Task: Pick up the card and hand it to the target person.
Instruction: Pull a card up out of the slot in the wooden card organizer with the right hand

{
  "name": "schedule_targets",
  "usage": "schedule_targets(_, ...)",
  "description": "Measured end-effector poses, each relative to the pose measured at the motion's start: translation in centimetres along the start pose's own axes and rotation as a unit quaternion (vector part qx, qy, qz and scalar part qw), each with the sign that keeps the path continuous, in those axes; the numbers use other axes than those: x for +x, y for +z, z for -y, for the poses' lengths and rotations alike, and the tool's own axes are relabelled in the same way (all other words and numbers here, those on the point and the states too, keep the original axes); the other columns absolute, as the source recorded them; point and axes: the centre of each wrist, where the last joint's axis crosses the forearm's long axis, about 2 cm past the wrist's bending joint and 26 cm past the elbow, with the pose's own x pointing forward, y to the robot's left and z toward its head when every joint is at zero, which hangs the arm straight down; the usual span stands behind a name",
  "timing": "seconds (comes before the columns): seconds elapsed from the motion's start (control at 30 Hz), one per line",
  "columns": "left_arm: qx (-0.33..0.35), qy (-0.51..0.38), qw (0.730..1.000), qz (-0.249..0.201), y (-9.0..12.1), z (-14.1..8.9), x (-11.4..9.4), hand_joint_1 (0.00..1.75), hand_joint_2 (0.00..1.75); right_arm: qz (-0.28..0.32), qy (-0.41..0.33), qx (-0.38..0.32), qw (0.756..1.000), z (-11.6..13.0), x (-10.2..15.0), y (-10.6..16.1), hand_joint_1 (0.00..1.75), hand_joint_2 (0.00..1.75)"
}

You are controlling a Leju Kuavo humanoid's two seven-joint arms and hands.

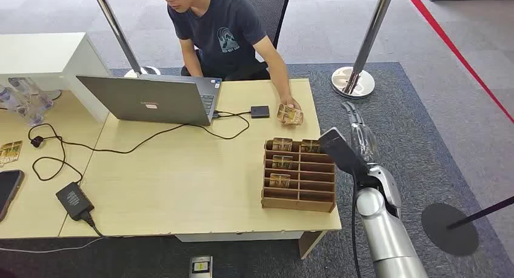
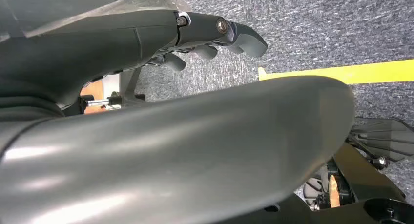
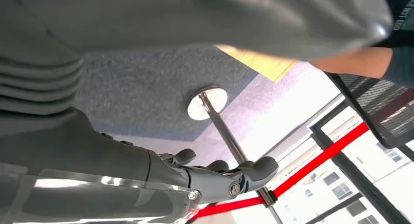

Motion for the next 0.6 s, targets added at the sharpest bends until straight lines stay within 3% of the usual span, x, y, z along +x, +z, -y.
schedule_targets(0.4, 0.001, 0.013, 1.000, -0.003, 0.0, -0.1, -0.2, 0.00, 0.00, 0.053, 0.123, 0.026, 0.991, 1.2, 2.5, -2.4, 0.00, 1.75)
schedule_targets(0.6, 0.000, 0.014, 1.000, -0.002, 0.0, -0.1, -0.2, 0.00, 0.00, 0.065, 0.144, 0.023, 0.987, 1.6, 3.9, -2.8, 0.00, 1.75)
